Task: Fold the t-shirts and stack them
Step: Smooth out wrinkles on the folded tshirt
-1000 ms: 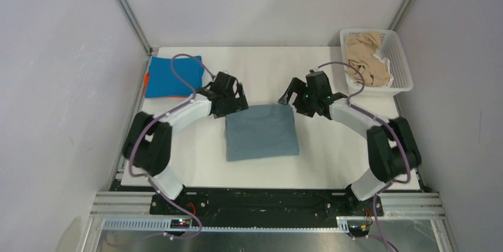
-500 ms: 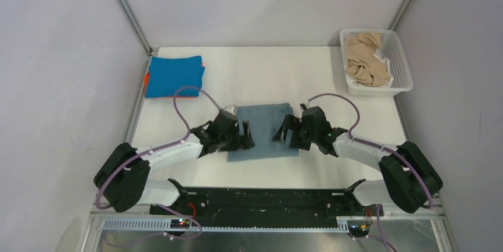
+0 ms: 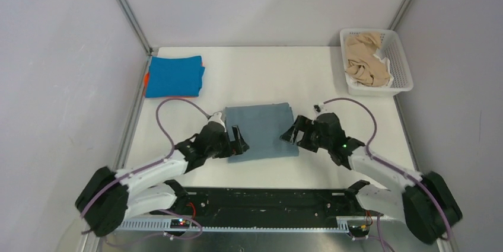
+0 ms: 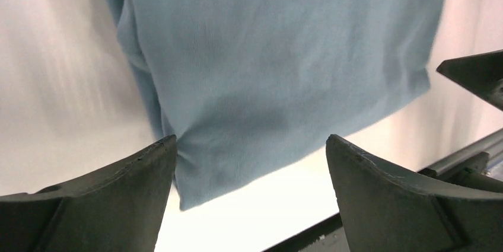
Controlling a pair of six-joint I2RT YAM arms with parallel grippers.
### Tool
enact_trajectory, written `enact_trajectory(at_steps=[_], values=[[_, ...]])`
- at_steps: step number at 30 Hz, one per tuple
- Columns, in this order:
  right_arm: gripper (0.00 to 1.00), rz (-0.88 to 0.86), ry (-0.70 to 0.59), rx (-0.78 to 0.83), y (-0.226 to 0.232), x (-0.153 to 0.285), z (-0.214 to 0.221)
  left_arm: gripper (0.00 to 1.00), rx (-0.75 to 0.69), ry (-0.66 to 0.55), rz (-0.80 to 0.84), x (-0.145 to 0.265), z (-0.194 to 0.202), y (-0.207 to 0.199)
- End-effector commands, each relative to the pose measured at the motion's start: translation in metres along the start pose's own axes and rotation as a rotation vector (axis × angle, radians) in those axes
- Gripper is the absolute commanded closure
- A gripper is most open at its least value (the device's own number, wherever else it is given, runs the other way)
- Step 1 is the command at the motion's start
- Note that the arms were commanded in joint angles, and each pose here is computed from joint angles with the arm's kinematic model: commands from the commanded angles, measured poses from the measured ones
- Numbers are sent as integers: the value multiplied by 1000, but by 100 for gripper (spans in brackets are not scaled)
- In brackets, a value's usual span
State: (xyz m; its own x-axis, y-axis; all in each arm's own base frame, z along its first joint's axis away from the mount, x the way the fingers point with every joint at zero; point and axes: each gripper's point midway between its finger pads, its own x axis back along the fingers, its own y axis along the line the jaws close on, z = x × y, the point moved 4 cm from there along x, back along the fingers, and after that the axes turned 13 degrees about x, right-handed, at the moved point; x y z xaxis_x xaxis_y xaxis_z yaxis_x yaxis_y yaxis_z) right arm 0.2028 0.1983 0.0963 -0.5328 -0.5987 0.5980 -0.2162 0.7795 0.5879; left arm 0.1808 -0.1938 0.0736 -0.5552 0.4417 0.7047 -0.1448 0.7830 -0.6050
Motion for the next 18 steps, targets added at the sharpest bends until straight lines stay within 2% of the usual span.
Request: enact_trajectory(at_steps=[1, 5, 7, 10, 15, 18], values=[[1, 50, -131, 44, 1, 34, -19, 0, -6, -125, 31, 34, -19, -4], [0, 137, -266, -3, -10, 67, -31, 0, 14, -247, 18, 51, -37, 1], [1, 181, -328, -42, -18, 81, -36, 0, 32, -263, -11, 49, -43, 6], [1, 175, -379, -20, -22, 97, -39, 0, 52, -267, -66, 43, -55, 12], [1, 128, -354, 9, -17, 99, -34, 0, 43, -235, -199, 18, -72, 19], [1, 129, -314, 16, -19, 94, -30, 0, 36, -187, -204, 3, -76, 8]])
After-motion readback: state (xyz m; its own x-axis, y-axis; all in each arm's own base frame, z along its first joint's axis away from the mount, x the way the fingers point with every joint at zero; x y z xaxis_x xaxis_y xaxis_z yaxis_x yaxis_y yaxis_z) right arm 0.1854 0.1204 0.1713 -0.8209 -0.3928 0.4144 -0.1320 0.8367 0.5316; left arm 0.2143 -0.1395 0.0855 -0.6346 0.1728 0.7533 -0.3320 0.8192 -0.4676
